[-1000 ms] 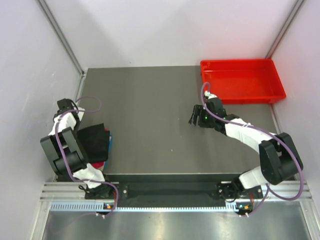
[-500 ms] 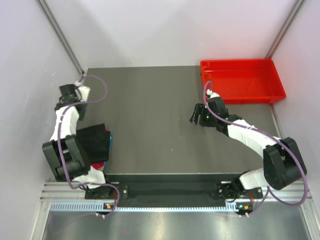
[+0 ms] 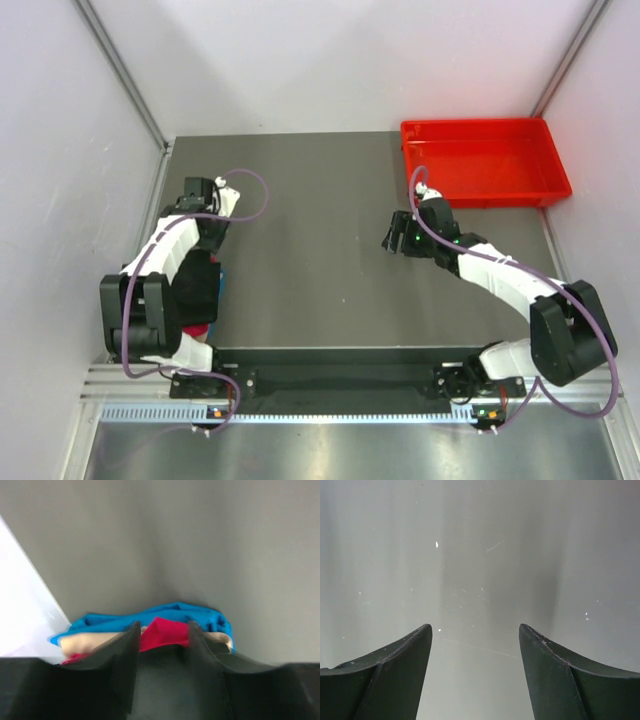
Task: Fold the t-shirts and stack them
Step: Neatly place the folded tshirt to the corner
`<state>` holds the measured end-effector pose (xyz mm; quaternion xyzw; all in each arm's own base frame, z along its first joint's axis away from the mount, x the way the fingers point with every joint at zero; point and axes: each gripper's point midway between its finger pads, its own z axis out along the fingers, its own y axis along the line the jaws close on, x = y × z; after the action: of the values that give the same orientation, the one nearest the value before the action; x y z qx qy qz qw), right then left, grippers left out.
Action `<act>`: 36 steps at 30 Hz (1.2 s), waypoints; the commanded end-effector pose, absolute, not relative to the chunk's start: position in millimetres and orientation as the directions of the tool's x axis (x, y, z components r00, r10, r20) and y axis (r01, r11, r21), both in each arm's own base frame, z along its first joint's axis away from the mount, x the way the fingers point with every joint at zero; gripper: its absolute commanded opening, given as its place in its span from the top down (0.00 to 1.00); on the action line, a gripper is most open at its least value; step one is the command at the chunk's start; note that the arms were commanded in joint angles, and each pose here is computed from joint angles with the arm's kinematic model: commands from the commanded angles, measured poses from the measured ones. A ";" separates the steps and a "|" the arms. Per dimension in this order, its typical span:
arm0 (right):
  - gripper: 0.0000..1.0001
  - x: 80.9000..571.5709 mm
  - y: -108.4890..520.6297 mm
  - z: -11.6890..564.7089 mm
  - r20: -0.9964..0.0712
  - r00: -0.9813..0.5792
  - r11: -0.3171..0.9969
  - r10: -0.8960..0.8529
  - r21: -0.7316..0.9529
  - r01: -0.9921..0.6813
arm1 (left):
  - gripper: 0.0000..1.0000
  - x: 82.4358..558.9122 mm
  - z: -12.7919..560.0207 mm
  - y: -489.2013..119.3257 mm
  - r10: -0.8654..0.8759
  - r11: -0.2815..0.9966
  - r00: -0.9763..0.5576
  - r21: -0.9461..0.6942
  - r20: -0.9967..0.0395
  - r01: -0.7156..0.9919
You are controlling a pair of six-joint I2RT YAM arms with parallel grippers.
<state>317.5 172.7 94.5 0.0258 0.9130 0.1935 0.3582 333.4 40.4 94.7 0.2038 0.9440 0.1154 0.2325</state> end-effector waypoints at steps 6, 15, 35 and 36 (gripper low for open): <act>0.29 324.8 171.1 110.5 -0.680 -0.704 0.919 0.207 0.382 -0.099 | 0.99 311.9 96.8 16.8 0.414 0.910 -0.827 0.213 -0.380 0.357; 0.29 325.7 173.7 108.9 -0.671 -0.712 0.916 0.207 0.389 -0.100 | 1.00 310.0 109.7 -3.5 0.416 0.908 -0.790 0.158 -0.451 0.389; 0.29 323.7 172.4 108.3 -0.669 -0.713 0.917 0.210 0.388 -0.095 | 0.84 319.0 85.6 -18.0 0.423 0.899 -0.796 0.093 -0.434 0.427; 0.29 324.1 172.5 108.9 -0.669 -0.712 0.916 0.210 0.389 -0.095 | 0.80 321.7 86.4 -16.3 0.423 0.901 -0.793 0.106 -0.438 0.422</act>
<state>316.0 171.9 93.8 0.0271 0.9141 0.1928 0.3558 300.5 -7.7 72.5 0.2252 0.9553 0.0114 0.1910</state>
